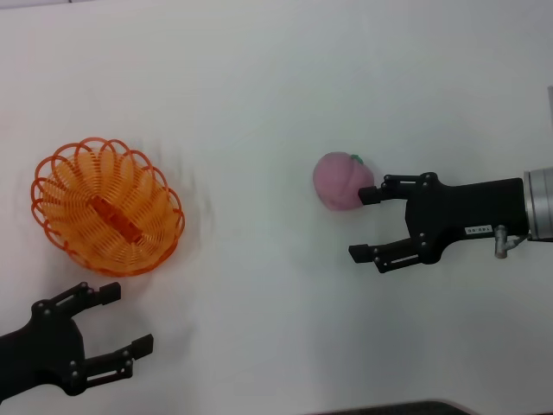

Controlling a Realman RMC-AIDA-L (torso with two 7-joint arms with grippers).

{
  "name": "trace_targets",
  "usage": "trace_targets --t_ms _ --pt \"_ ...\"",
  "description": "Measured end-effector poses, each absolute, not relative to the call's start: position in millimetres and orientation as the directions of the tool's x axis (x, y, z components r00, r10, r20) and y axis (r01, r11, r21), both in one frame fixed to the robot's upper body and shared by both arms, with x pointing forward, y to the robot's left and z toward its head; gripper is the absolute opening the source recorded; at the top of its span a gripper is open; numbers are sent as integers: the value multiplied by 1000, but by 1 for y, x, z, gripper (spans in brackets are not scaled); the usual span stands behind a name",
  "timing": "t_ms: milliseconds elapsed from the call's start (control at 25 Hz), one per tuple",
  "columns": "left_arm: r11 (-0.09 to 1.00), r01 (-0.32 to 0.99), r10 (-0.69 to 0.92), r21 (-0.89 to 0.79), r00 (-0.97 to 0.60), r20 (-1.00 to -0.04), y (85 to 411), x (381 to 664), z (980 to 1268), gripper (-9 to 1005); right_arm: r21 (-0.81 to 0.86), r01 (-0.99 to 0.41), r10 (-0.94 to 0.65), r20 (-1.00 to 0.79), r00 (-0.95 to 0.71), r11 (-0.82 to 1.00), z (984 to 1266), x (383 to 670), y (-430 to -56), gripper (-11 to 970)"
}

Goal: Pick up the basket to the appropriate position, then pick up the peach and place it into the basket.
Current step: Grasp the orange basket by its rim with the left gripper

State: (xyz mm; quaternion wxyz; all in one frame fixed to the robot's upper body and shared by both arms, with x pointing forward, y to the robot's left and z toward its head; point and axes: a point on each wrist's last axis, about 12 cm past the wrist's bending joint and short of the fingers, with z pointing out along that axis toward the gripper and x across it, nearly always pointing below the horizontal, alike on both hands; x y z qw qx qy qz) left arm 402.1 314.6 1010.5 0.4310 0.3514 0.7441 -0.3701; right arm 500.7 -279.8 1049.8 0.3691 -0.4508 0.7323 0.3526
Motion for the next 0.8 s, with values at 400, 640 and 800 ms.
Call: trace_targets --t_ms 400,640,800 --pt "483 849 221 -213 -354 -909 316 402 1010 886 184 -922 -400 -859 -320 340 1050 501 -278 945" --pt "498 827 188 -261 -397 -899 317 402 1011 885 184 -922 -401 -859 -319 340 1050 501 -278 945" --pt "534 754 129 -382 -519 -845 326 408 1017 884 185 -922 -401 -859 -320 339 1050 501 -278 945"
